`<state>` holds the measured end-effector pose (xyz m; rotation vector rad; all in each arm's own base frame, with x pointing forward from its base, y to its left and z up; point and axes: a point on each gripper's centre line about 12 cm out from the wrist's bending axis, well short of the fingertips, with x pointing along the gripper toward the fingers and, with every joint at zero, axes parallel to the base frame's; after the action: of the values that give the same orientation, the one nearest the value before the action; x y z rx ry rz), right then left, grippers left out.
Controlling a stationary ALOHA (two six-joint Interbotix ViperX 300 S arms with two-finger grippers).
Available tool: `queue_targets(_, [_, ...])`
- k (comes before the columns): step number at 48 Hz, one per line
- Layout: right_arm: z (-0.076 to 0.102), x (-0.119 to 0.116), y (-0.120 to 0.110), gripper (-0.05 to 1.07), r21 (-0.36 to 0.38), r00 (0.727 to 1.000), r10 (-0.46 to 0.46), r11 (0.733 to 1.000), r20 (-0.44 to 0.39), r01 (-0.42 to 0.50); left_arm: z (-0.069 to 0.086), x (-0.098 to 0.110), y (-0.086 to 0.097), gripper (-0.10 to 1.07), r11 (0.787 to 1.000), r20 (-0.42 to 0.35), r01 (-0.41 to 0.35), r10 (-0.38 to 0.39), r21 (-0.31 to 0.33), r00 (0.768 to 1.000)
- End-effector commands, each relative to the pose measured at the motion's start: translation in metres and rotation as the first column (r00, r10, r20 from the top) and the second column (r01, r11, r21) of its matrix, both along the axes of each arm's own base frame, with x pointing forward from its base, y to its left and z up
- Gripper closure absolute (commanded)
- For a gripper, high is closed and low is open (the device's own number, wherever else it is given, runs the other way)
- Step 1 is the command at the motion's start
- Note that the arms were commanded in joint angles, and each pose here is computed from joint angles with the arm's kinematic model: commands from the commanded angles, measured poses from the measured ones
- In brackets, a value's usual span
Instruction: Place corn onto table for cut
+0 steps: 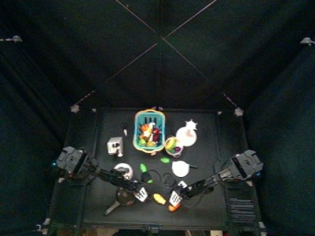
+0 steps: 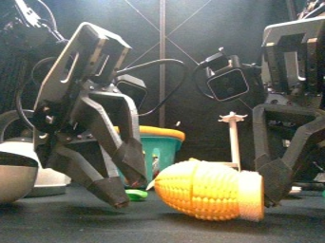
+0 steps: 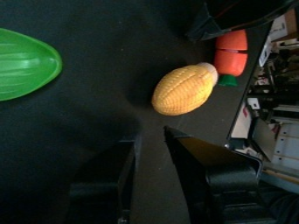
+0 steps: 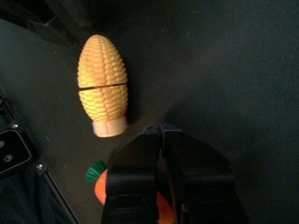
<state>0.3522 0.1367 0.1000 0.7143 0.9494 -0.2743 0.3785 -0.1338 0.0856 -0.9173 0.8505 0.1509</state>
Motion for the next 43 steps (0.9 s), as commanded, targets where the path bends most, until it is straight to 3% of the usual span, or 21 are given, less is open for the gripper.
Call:
queue_targets(1, [0.013, 0.007, 0.005, 0.64, 0.014, 0.999, 0.01, 1.0, 0.04, -0.01, 0.008, 0.008, 0.002, 0.26, 1.0, 0.027, -0.01, 0.01, -0.007, 1.0])
queue_targets(43, [0.01, 0.019, 0.011, 0.64, -0.001, 0.999, -0.002, 1.0, 0.033, 0.002, 0.01, 0.026, 0.035, 0.26, 0.995, 0.044, -0.095, 0.095, -0.008, 0.994])
